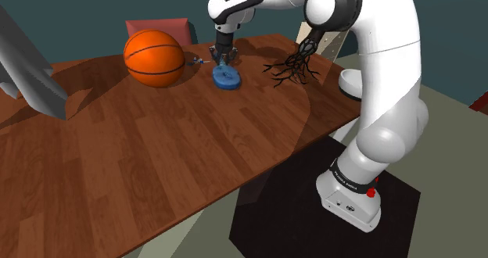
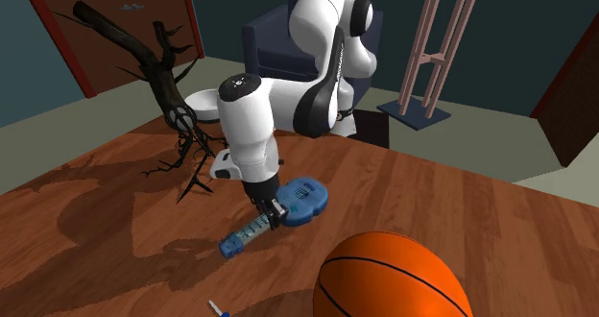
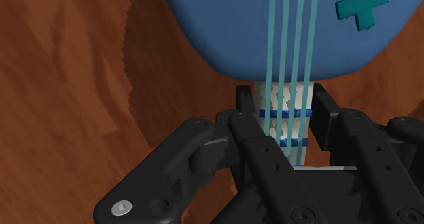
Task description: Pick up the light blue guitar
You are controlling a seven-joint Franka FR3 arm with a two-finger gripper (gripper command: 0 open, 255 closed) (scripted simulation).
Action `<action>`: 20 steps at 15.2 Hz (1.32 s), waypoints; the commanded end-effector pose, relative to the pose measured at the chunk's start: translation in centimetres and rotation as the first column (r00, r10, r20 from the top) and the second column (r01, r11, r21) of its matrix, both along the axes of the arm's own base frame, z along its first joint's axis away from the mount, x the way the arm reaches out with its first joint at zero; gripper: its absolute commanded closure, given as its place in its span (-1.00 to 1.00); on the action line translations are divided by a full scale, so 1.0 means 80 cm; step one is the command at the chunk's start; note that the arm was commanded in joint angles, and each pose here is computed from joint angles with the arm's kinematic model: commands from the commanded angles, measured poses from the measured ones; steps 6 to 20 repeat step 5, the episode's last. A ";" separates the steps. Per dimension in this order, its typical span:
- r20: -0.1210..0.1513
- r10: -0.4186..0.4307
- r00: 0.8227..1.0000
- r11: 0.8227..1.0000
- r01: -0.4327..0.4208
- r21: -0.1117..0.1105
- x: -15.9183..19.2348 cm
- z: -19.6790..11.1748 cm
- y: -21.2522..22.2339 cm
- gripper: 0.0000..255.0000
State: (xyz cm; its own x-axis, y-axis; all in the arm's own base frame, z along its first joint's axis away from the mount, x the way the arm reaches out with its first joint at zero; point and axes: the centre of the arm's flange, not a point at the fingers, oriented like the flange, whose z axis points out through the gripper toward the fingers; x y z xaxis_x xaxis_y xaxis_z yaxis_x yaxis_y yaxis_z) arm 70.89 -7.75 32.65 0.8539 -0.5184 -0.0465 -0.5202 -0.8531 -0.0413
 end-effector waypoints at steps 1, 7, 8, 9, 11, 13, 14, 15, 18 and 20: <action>0.001 0.000 1.000 1.000 0.000 0.000 0.000 0.015 0.000 1.00; 0.001 0.000 1.000 1.000 0.000 0.000 0.000 0.029 0.000 1.00; 0.001 0.000 1.000 1.000 0.000 0.000 0.000 0.029 0.000 1.00; 0.001 0.000 1.000 1.000 0.000 0.000 0.000 0.029 0.000 1.00; 0.001 0.000 1.000 1.000 0.000 0.000 0.000 0.029 0.000 1.00; 0.001 0.000 1.000 1.000 0.000 0.000 0.000 0.029 0.000 1.00; 0.001 0.000 1.000 1.000 0.000 0.000 0.000 0.029 0.000 1.00; 0.001 0.000 1.000 1.000 0.000 0.000 0.000 0.029 0.000 1.00; 0.001 0.000 1.000 1.000 0.000 0.000 0.000 0.029 0.000 1.00; 0.001 0.000 1.000 1.000 0.000 0.000 0.000 0.029 0.000 1.00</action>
